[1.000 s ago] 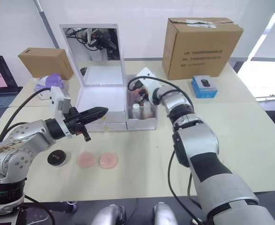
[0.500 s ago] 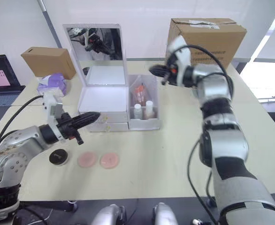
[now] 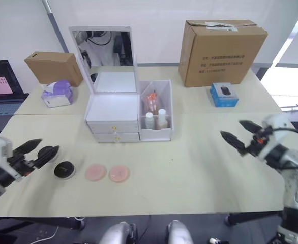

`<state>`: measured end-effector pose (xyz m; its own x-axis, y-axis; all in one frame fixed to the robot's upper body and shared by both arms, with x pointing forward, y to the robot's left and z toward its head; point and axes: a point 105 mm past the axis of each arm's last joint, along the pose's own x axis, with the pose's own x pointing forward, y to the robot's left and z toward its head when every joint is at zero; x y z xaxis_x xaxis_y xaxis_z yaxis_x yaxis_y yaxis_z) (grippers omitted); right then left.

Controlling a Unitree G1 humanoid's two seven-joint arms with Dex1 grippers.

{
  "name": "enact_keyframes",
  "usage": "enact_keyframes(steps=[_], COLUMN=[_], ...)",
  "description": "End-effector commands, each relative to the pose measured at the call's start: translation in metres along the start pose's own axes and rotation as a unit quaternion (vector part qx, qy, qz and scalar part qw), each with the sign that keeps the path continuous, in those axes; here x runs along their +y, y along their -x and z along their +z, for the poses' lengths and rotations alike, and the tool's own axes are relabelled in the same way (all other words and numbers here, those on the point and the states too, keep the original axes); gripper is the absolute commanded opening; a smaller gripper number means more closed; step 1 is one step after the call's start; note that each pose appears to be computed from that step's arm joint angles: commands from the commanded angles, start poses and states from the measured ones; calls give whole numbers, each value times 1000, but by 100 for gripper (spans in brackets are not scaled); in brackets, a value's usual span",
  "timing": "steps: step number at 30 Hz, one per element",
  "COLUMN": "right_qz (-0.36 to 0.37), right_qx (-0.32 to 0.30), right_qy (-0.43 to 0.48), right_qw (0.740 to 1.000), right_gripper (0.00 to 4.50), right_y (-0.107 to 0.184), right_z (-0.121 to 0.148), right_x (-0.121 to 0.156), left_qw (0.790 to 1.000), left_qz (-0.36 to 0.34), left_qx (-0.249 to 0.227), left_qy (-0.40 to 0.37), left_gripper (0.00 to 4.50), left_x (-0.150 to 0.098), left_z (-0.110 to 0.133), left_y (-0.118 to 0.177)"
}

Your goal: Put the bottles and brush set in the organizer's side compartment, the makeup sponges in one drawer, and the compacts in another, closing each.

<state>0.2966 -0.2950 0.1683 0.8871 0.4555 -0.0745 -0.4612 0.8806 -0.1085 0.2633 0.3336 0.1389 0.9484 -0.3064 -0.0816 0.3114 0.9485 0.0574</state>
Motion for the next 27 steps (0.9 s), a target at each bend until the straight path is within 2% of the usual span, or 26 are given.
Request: enact_keyframes(steps=[1, 4, 8, 12, 15, 19, 22, 24, 27], right_qz=[-35, -42, -35, 15, 85, 159, 262, 300, 353], right_qx=[-33, -25, -40, -46, -13, 19, 31, 30, 28], right_qy=[24, 32, 29, 22, 4, 21, 88, 132, 141], right_qw=[999, 998, 998, 999, 996, 987, 960, 944, 924], right_gripper=[450, 450, 450, 450, 450, 450, 450, 450, 450], right_y=[25, 31, 24, 8, -11, -28, -48, -55, -60], right_z=[14, 9, 18, 35, 46, 63, 92, 106, 124], right_x=[-19, -24, -23, -9, 19, 60, 112, 133, 154], left_qw=[999, 999, 998, 997, 996, 996, 996, 995, 994], left_qz=[30, 27, 9, -11, -16, -16, 13, 26, 27], left_qx=[-22, -22, -26, -41, -57, -75, -91, -96, -103], left_qy=[-33, -40, -48, -60, -59, -40, 1, 25, 33], left_gripper=[448, 448, 448, 448, 448, 448, 448, 448, 448], left_x=[28, 33, 28, 19, 7, -19, -54, -74, -102], left_z=[20, 24, 31, 50, 59, 58, 44, 41, 42], left_y=[16, 15, 7, -4, -12, -14, -14, -18, -24])
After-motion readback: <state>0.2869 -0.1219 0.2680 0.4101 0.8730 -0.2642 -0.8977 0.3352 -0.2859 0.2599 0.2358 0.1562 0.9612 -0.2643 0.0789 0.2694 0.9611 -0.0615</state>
